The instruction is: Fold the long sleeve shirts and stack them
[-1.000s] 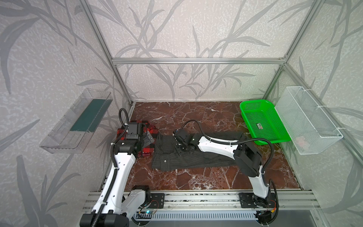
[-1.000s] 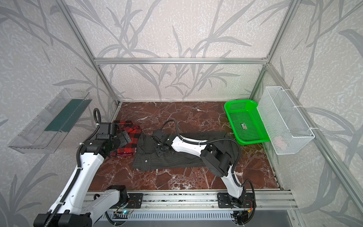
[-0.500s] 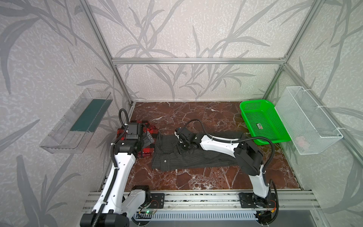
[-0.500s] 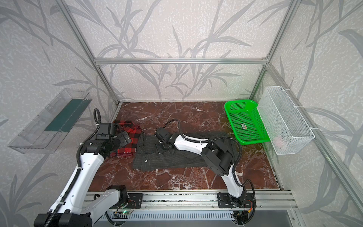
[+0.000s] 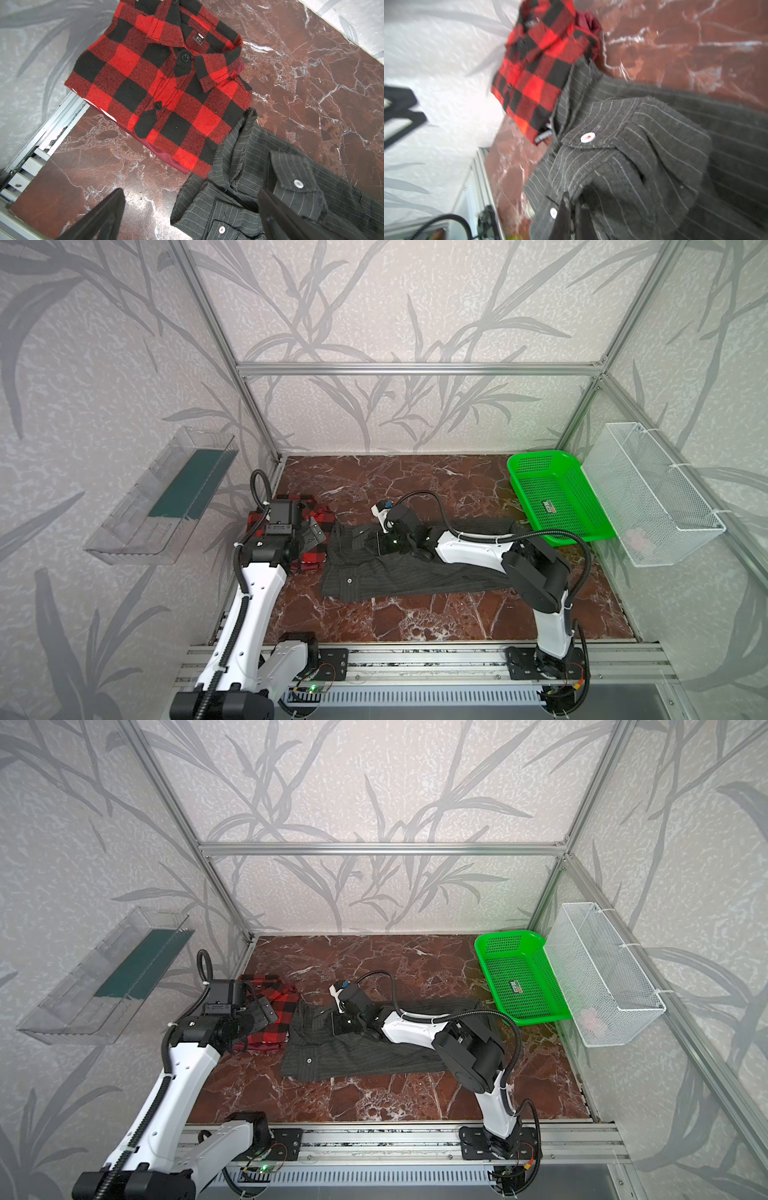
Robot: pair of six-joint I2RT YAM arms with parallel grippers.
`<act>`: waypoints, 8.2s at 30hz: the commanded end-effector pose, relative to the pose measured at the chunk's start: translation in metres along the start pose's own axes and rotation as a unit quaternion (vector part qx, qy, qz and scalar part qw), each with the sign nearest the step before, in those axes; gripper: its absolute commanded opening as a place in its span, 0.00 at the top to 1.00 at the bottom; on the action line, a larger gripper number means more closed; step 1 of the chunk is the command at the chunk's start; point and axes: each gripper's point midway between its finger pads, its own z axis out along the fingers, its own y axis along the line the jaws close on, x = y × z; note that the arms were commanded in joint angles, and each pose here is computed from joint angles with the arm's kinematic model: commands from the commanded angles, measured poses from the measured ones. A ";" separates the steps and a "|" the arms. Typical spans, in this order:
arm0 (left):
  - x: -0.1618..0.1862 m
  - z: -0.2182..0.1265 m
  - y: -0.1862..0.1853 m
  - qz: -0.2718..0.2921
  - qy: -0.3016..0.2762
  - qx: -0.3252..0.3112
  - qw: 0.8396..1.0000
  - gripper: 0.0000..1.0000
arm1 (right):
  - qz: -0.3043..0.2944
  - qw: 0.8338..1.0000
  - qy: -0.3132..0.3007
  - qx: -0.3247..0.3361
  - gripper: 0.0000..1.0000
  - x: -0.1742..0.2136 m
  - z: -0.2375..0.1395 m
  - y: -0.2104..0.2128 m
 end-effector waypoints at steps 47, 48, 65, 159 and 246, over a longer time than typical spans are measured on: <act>0.099 0.054 -0.077 0.044 0.203 0.083 0.975 0.03 | 0.025 0.987 -0.071 0.145 0.38 -0.020 -0.164 -0.102; 0.104 0.057 -0.082 0.049 0.207 0.085 0.973 0.03 | 0.028 0.986 -0.073 0.149 0.38 -0.019 -0.169 -0.107; 0.121 0.095 -0.113 0.117 0.198 0.037 0.973 0.24 | 0.032 0.980 -0.091 0.175 0.38 -0.002 -0.216 -0.139; 0.176 0.097 -0.058 0.187 0.267 -0.106 0.939 0.07 | 0.270 0.855 0.004 0.443 0.73 0.018 -0.255 -0.345; 0.298 -0.009 -0.138 0.061 0.300 0.144 0.941 0.22 | 0.130 0.959 0.042 0.249 0.54 -0.121 -0.096 -0.282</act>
